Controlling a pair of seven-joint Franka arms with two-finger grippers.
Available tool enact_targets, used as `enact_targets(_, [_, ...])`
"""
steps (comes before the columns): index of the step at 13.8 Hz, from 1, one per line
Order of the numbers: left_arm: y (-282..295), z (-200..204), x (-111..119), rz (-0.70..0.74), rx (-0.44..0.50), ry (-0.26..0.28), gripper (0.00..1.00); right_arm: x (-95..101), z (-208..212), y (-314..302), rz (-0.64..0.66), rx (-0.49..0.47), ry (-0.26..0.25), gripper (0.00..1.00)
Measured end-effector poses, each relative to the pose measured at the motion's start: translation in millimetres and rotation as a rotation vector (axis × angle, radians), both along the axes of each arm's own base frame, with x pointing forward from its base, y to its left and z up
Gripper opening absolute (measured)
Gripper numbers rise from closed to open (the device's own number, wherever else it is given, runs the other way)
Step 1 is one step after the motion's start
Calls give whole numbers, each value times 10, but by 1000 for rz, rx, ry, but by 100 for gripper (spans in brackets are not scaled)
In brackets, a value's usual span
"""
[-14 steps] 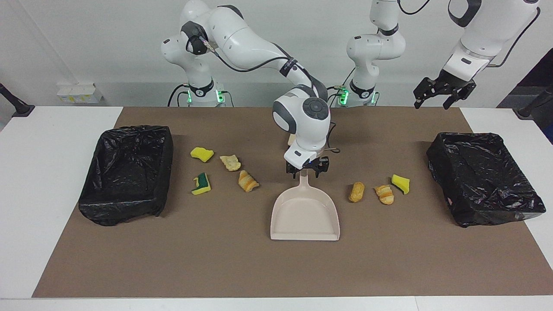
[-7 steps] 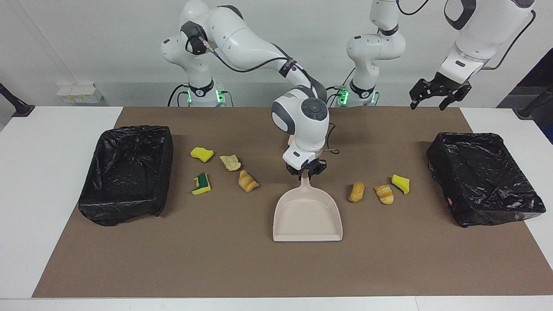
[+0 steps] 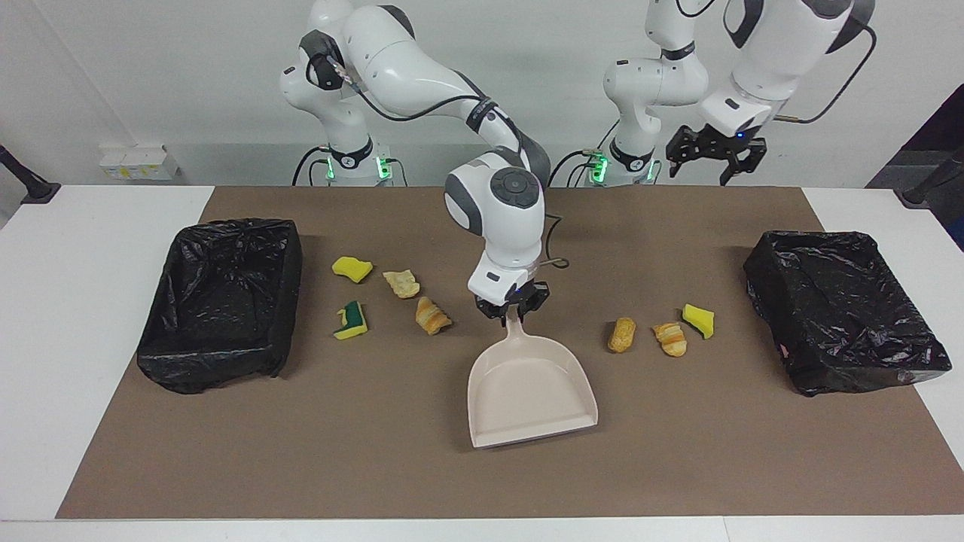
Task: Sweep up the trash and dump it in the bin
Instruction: 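Drag the dustpan with the right gripper while the left gripper reaches the brush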
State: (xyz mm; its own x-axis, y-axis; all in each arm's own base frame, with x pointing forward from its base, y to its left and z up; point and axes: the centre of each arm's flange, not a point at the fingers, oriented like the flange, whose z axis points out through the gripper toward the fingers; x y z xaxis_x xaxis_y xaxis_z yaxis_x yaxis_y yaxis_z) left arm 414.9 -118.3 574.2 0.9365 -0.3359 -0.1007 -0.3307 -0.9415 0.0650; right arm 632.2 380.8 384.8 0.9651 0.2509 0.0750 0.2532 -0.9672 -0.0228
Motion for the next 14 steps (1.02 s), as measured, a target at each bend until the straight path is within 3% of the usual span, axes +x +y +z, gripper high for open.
enact_targets(2, [-512, -141, -340, -114, -24, 33, 100, 140, 40, -262, 169, -16, -10, 32])
enact_targets(4, [-995, -349, -593, -164, -41, 33, 100, 144, 2, -390, 342, -76, 24, 32])
enact_targets(8, [-1727, -867, -1054, -70, -45, -18, 100, 140, 3, -442, 610, -190, 24, 32])
enact_targets(10, [-1942, -1205, -1240, -18, -50, -37, 100, 149, 11, -458, 808, -229, 25, 32])
enact_targets(14, [-2322, -2000, -1541, -16, -8, -16, 100, 133, 10, -488, 1125, -250, 67, 32])
